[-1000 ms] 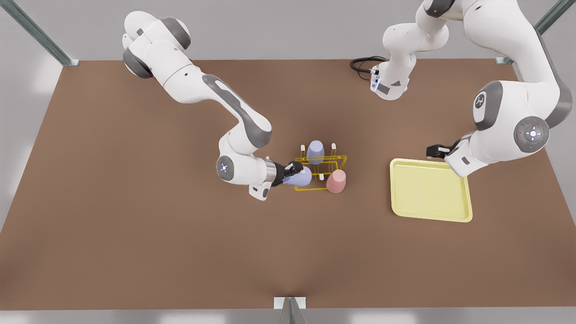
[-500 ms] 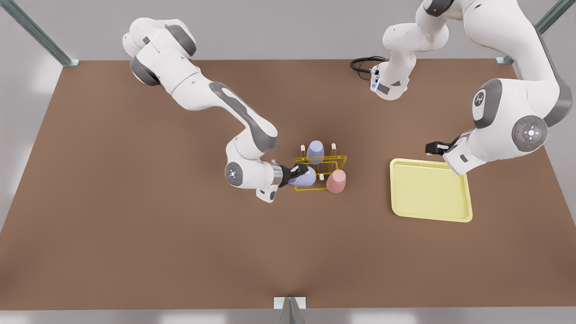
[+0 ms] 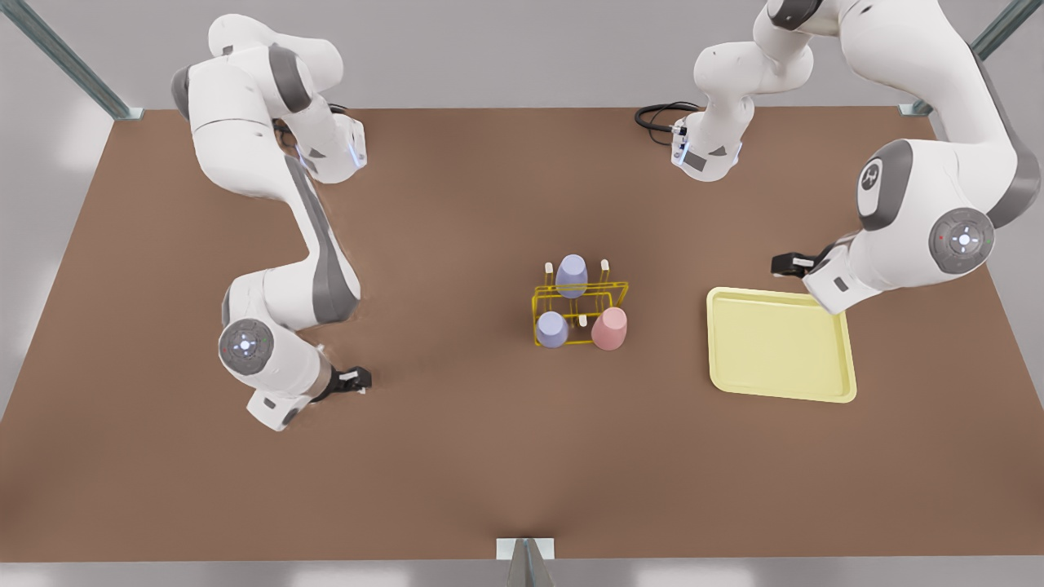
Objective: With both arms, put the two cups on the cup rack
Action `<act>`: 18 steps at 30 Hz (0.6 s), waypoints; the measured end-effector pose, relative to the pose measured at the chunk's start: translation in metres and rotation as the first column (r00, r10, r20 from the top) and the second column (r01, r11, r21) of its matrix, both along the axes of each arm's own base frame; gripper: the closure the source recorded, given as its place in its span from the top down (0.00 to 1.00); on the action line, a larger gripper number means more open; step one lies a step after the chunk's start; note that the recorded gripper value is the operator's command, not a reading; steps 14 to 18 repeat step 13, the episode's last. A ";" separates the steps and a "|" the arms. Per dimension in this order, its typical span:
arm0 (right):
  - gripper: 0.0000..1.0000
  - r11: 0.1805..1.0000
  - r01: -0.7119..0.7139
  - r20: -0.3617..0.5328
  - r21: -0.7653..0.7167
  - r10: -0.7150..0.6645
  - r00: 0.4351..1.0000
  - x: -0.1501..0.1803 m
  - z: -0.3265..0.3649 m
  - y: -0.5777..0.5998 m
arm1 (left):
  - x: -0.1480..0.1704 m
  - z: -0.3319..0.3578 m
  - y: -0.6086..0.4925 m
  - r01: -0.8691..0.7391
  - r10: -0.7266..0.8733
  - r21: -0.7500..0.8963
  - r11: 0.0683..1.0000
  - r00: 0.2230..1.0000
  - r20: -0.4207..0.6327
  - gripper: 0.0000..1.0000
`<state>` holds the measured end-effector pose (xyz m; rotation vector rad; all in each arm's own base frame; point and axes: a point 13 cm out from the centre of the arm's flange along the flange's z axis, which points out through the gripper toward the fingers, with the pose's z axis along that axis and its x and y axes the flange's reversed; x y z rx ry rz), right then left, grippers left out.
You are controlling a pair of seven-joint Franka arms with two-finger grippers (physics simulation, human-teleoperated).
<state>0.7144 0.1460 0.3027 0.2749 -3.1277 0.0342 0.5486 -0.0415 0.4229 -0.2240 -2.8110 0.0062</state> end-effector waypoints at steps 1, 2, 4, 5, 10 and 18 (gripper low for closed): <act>1.00 0.998 0.032 0.032 -0.054 -0.030 0.999 -0.006 0.052 -0.038 | 0.000 0.001 -0.001 0.002 -0.002 -0.001 1.000 1.000 0.000 1.00; 1.00 0.994 0.060 0.049 -0.088 -0.056 0.997 -0.019 0.096 -0.064 | 0.000 0.002 -0.002 0.003 -0.003 -0.001 1.000 1.000 0.001 1.00; 1.00 0.986 0.116 0.029 -0.117 -0.113 0.993 -0.067 0.151 -0.105 | -0.001 0.002 -0.003 0.004 -0.004 -0.002 1.000 1.000 -0.002 1.00; 1.00 0.981 0.149 -0.001 -0.121 -0.150 0.989 -0.099 0.164 -0.127 | -0.001 0.001 -0.002 0.004 -0.004 -0.002 1.000 1.000 -0.006 1.00; 1.00 0.971 0.191 -0.099 -0.141 -0.206 0.974 -0.150 0.168 -0.148 | -0.003 -0.001 0.001 -0.003 0.003 -0.001 1.000 1.000 -0.019 1.00; 1.00 0.971 0.189 -0.127 -0.147 -0.208 0.970 -0.158 0.167 -0.144 | -0.004 -0.001 0.001 -0.002 0.002 -0.001 1.000 1.000 -0.022 1.00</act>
